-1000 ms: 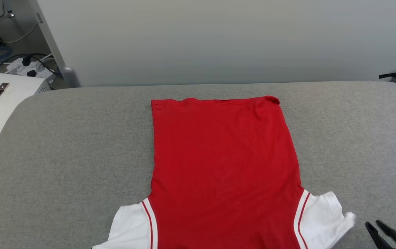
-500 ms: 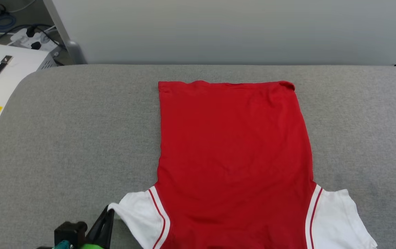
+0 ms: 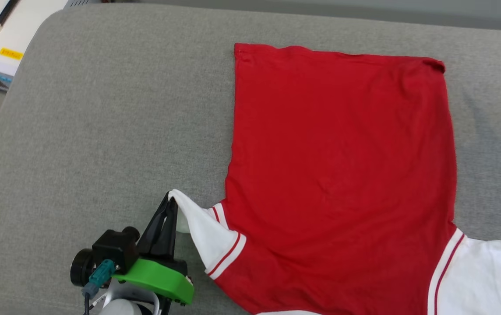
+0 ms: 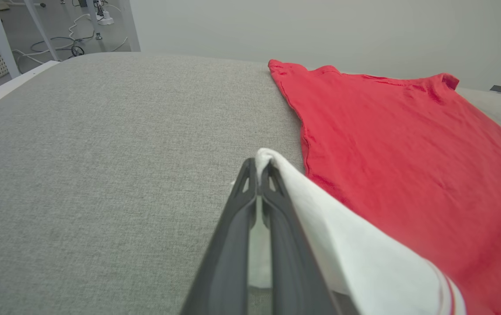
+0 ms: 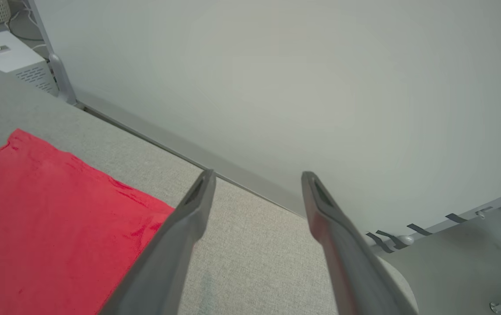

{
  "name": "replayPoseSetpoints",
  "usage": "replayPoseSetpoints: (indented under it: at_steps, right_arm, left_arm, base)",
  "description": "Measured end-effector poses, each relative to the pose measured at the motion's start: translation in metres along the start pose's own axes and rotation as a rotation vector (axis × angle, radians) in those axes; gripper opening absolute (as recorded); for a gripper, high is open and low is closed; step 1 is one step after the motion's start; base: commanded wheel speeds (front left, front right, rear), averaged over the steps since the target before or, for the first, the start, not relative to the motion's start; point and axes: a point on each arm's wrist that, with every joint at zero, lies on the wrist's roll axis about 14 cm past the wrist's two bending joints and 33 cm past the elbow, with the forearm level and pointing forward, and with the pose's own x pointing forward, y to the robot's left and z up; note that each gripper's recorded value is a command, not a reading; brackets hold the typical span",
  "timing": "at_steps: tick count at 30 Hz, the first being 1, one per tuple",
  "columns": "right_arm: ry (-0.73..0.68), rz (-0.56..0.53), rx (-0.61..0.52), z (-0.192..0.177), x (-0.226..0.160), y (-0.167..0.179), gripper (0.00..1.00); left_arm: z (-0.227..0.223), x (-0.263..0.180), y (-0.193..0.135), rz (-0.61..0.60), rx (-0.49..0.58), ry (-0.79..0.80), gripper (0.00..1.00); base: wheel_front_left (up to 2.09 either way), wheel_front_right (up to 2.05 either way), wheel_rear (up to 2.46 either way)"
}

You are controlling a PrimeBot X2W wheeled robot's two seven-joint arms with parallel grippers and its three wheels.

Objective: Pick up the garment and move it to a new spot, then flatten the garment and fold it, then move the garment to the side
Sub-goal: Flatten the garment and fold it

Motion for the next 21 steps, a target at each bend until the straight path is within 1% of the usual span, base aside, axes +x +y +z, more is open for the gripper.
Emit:
replayPoseSetpoints:
  at_steps: [2, 5, 11, 19, 21]
  right_arm:
    - [0.15, 0.028, 0.017, -0.031, 0.023, 0.007, 1.0]
    - [0.328, 0.068, 0.061, -0.069, 0.047, 0.017, 1.0]
    - [0.6, 0.159, 0.166, -0.134, 0.078, 0.043, 1.0]
    - [0.754, 0.267, 0.185, -0.201, 0.105, 0.091, 1.0]
    - [0.789, 0.279, 0.173, -0.214, 0.107, 0.096, 1.0]
  left_arm:
    - [-0.004, 0.004, 0.001, 0.009, -0.01, 0.007, 0.0]
    - [-0.012, 0.008, 0.003, 0.025, -0.017, 0.027, 0.0]
    - [-0.028, 0.018, 0.013, 0.066, -0.032, 0.061, 0.0]
    - [-0.05, 0.025, 0.027, 0.108, -0.03, 0.116, 0.0]
    - [-0.055, 0.025, 0.031, 0.121, -0.028, 0.128, 0.0]
  base:
    - [0.0, 0.0, 0.0]
    - [0.0, 0.0, 0.0]
    - [0.0, 0.0, 0.0]
    - [0.0, 0.0, 0.0]
    - [0.0, 0.0, 0.0]
